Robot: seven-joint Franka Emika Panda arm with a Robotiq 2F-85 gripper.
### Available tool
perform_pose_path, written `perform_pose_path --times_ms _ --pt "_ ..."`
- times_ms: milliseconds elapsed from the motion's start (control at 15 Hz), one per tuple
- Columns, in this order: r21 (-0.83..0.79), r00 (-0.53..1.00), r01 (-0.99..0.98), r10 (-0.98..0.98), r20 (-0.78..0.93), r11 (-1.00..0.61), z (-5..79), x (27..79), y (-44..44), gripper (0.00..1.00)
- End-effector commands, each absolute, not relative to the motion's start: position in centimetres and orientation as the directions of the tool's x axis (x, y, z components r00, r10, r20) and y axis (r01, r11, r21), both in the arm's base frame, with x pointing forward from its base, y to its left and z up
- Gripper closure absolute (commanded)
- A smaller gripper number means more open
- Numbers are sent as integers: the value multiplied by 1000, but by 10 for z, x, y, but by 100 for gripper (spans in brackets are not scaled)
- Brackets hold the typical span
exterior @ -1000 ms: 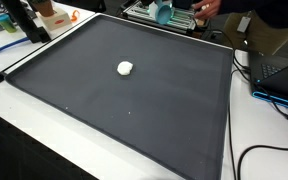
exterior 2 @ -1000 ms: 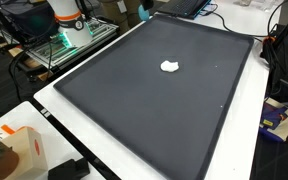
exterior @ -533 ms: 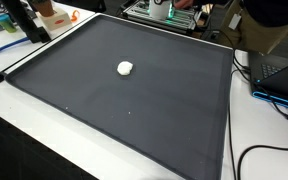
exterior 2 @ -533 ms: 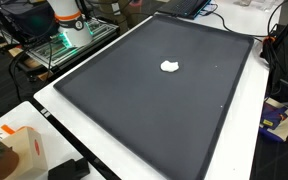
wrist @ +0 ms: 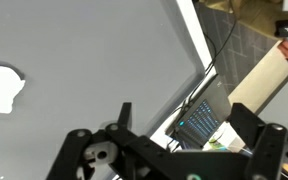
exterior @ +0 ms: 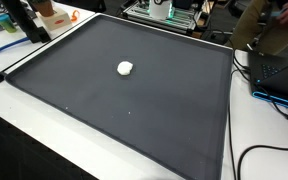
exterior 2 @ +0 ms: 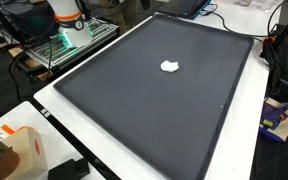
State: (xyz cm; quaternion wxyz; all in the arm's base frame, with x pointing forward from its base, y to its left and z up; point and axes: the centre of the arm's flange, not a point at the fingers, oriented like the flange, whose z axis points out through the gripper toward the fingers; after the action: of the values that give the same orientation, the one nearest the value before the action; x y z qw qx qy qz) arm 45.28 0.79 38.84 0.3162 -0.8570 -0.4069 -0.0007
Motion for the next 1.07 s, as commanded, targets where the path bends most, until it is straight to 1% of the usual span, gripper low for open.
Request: perform_pose_path --times_ms 0,267,333,400,467,533,667,733,1000 --pt "-406 707 704 629 324 -583 353 376 12 0" --pt "-227 723 682 593 355 -695 338 336 19 0" --pt "-159 698 708 646 309 -688 331 324 17 0" --pt "-179 646 763 724 244 -621 325 309 9 0" --pt "-222 683 729 669 292 -647 331 366 7 0" --pt "-216 666 746 699 261 -630 323 349 8 0" --pt "-200 649 760 718 250 -618 322 339 8 0" --pt "-183 722 688 638 268 -702 322 341 11 0" --pt "-175 824 524 445 351 -833 322 353 35 0"
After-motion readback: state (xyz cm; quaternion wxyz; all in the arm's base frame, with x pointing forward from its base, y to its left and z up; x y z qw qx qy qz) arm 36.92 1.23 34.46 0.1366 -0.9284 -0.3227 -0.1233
